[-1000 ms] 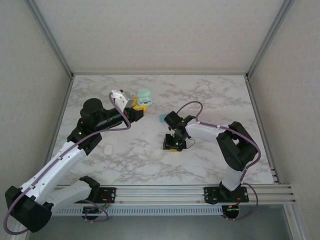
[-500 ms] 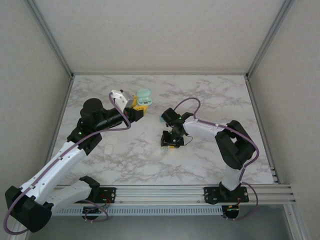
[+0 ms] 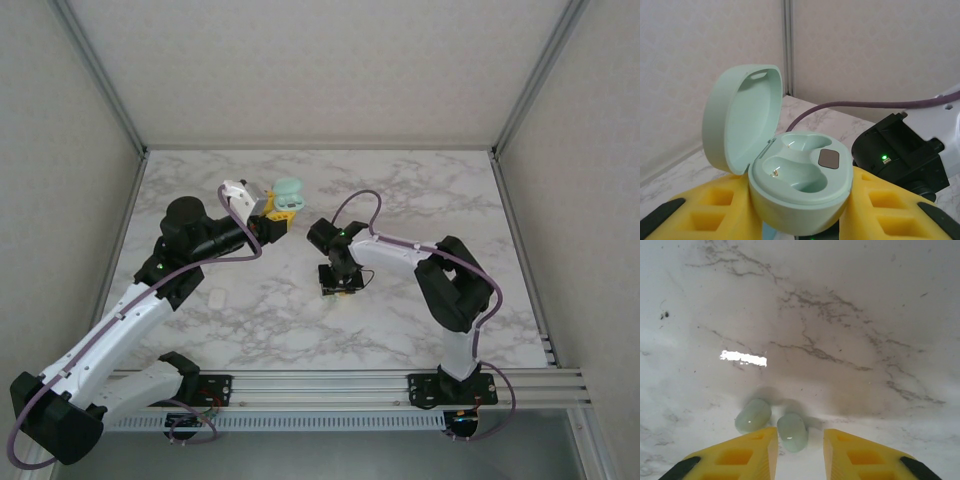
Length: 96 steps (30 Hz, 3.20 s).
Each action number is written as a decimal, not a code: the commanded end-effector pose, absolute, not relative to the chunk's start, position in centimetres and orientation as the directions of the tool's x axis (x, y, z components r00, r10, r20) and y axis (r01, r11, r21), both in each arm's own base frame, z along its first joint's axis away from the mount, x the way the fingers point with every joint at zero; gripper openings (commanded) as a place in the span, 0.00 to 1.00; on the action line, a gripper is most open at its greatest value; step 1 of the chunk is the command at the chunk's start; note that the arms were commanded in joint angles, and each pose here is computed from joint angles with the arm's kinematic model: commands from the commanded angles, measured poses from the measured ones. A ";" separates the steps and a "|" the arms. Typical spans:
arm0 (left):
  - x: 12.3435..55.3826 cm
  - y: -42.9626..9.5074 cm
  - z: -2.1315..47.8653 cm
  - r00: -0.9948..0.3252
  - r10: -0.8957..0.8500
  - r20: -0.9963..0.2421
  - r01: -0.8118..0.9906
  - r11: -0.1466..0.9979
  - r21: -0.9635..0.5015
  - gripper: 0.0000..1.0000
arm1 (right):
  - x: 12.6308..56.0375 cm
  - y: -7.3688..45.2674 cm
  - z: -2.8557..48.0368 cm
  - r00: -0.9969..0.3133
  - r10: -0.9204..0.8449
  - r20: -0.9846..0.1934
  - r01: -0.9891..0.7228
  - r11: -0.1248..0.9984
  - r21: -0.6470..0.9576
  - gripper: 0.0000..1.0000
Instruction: Insert the wireless bluetooth earbuds into the charging case
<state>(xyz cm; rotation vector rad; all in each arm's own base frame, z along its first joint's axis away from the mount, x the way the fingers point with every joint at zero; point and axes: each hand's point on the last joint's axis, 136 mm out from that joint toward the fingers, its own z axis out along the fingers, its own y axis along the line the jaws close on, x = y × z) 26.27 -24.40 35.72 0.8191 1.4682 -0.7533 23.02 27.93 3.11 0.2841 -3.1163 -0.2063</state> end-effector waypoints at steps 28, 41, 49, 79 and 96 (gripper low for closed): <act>26.1 -24.0 37.6 0.024 0.038 -0.999 0.838 0.545 0.040 0.23 | 22.1 28.4 1.9 -0.955 -0.287 0.076 -0.278 0.954 0.109 0.27; 26.4 -24.1 37.5 0.020 0.039 -0.999 0.838 0.545 0.037 0.23 | 21.6 27.6 1.0 -0.956 -0.275 0.102 -0.267 0.960 0.084 0.25; 26.5 -24.0 37.3 0.016 0.042 -0.999 0.832 0.554 0.036 0.23 | 22.5 28.6 5.2 -0.965 -0.262 -0.003 -0.256 0.941 0.220 0.16; 28.1 -25.8 32.9 -0.029 0.074 -0.997 0.886 0.464 0.009 0.22 | 25.1 29.6 35.8 -0.903 -0.103 -0.417 -0.429 0.203 0.880 0.18; 26.8 -27.0 33.8 0.029 0.079 -0.996 0.905 0.421 0.060 0.22 | 26.7 31.8 38.3 -0.860 -0.033 -0.510 -0.506 0.195 0.840 0.19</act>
